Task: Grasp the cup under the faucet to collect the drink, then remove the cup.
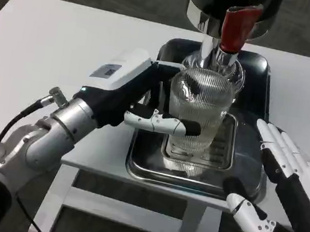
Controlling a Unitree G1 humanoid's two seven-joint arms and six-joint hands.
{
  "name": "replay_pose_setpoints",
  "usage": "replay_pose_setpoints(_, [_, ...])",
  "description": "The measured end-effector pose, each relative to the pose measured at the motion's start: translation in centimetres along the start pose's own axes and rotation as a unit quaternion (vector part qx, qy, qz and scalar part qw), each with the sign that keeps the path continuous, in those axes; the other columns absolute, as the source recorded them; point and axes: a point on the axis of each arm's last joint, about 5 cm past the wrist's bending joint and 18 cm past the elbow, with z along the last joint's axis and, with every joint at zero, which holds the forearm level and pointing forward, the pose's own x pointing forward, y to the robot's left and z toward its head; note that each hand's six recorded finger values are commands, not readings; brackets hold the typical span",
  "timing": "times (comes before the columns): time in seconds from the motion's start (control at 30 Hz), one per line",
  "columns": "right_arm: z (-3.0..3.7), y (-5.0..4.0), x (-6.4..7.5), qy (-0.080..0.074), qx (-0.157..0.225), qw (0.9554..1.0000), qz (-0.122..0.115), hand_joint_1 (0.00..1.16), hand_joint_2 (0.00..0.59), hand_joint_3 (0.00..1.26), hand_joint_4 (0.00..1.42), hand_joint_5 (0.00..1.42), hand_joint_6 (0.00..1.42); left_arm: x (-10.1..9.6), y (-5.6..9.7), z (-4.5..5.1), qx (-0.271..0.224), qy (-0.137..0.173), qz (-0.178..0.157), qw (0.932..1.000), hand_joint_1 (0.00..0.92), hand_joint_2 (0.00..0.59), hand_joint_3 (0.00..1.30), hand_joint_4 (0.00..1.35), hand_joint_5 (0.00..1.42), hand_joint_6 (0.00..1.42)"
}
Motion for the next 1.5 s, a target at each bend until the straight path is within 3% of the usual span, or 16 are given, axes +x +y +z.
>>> replay_pose_setpoints(0.23, [-0.03,0.04,-0.1,0.001,0.003,1.0,0.001,0.09,0.432,0.0,0.0,0.0,0.03,0.2,0.1,0.17,0.005,0.002,-0.013,0.9999,0.156,0.135,0.38,0.31,0.66,1.2])
replay_pose_setpoints(0.6, [0.01,0.09,-0.1,-0.002,0.009,1.0,0.0,0.11,0.435,0.0,0.0,0.0,0.03,0.5,1.0,0.56,0.021,-0.012,-0.003,0.9997,0.138,0.136,0.26,0.15,0.49,1.1])
replay_pose_setpoints(0.8, [0.03,0.05,0.0,-0.005,0.01,0.9999,-0.001,0.11,0.435,0.0,0.0,0.0,0.03,0.6,1.9,1.03,0.021,-0.032,0.02,0.9991,0.138,0.136,0.32,0.15,0.49,1.09])
replay_pose_setpoints(1.03, [0.07,0.04,0.1,-0.008,0.011,0.9999,-0.004,0.12,0.439,0.0,0.0,0.0,0.04,-0.8,2.6,1.01,0.009,-0.05,0.032,0.9982,0.142,0.146,0.36,0.22,0.53,1.11])
replay_pose_setpoints(1.23, [0.05,0.09,0.2,-0.011,0.013,0.9998,-0.006,0.12,0.44,0.0,0.0,0.0,0.04,-3.2,3.9,0.82,0.001,-0.057,0.061,0.9965,0.133,0.154,0.38,0.34,0.59,1.12])
replay_pose_setpoints(1.43, [0.05,0.1,0.3,-0.013,0.014,0.9998,-0.009,0.12,0.441,0.0,0.0,0.0,0.05,-6.3,5.7,0.32,-0.011,-0.045,0.112,0.9926,0.101,0.168,0.34,0.42,0.64,1.16])
replay_pose_setpoints(1.5, [0.07,0.14,0.3,-0.014,0.016,0.9997,-0.01,0.12,0.441,0.0,0.0,0.0,0.05,-7.6,6.6,0.18,-0.023,-0.042,0.142,0.9887,0.064,0.172,0.35,0.44,0.61,1.09])
